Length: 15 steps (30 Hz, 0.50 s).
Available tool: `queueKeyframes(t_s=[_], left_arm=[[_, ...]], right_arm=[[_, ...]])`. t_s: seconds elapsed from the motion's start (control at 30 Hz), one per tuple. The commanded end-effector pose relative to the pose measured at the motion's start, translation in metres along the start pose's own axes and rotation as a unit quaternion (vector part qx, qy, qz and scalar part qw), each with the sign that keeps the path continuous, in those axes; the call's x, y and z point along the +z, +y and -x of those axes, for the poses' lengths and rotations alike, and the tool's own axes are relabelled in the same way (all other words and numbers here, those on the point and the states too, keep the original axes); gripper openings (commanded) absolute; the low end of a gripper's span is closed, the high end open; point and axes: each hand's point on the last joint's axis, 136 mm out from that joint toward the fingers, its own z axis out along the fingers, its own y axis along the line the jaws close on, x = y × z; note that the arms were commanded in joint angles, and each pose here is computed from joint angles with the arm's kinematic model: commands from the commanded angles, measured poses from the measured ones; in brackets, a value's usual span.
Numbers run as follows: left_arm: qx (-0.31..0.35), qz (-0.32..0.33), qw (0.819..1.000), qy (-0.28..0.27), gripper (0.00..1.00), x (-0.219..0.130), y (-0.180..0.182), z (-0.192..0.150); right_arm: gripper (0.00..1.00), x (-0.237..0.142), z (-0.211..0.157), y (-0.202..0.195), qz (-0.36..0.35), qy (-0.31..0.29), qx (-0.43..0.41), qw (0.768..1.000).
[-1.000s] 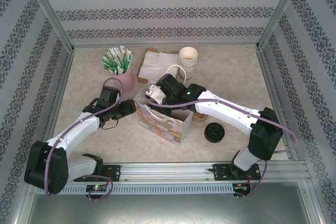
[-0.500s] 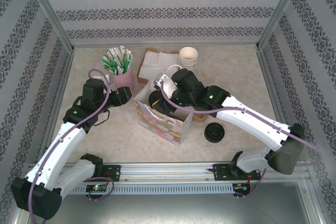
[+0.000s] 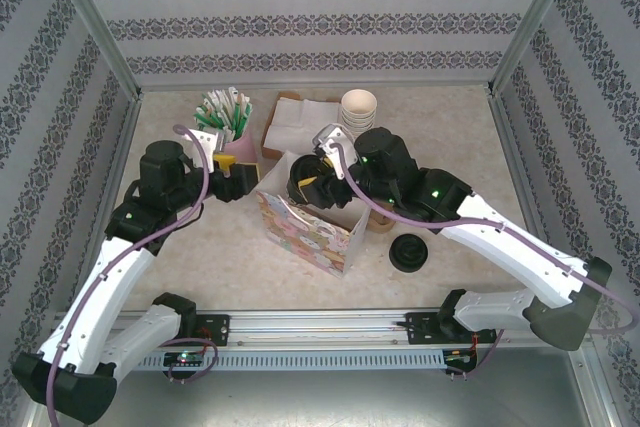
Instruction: Pack the takeout coffee
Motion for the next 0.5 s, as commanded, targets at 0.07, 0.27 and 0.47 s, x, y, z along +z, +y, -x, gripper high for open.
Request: queueKeyframes(t_s=[0.07, 0.27, 0.47], left_arm=[[0.157, -0.095, 0.982, -0.051, 0.76, -0.016, -0.05, 0.037], [0.26, -0.15, 0.952, -0.064, 0.84, -0.024, -0.079, 0.05], [0.367, -0.201, 0.908, -0.027, 0.9, -0.017, -0.102, 0.029]], right_arm=[[0.52, -0.02, 0.029, -0.004, -0.015, -0.048, 0.024, 0.998], [0.52, -0.032, 0.038, -0.005, -0.019, -0.062, 0.028, 0.998], [0.51, -0.045, 0.049, -0.003, -0.016, -0.087, 0.028, 0.996]])
